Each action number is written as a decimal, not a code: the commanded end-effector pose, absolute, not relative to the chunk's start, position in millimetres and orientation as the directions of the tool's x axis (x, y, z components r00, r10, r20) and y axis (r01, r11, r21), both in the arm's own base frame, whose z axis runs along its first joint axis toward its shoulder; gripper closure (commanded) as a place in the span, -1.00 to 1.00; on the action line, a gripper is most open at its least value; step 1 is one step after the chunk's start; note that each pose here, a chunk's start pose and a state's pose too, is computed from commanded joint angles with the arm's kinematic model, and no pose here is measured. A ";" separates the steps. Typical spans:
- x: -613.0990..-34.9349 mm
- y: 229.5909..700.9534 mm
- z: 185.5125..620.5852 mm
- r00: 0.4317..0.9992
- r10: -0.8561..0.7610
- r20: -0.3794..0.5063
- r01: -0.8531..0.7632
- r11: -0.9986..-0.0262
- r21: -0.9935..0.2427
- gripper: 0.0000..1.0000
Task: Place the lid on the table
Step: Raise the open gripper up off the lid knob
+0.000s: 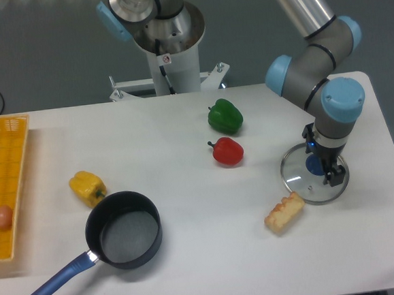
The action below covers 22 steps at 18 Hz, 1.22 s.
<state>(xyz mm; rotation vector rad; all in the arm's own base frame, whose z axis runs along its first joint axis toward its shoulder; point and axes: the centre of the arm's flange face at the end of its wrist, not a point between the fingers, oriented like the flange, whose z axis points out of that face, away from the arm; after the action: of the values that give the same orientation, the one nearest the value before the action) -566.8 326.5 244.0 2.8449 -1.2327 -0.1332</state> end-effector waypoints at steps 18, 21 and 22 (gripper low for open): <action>-538.2 363.4 317.4 0.655 -0.754 -0.052 -0.752 -0.657 0.043 -1.00; -535.8 368.6 319.4 0.649 -0.759 -0.054 -0.757 -0.652 0.046 -1.00; -535.4 369.5 318.4 0.649 -0.759 -0.053 -0.757 -0.652 0.045 -1.00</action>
<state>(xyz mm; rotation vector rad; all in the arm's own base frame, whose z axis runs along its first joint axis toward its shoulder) -535.4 369.5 318.4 2.8358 -1.3032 -0.1045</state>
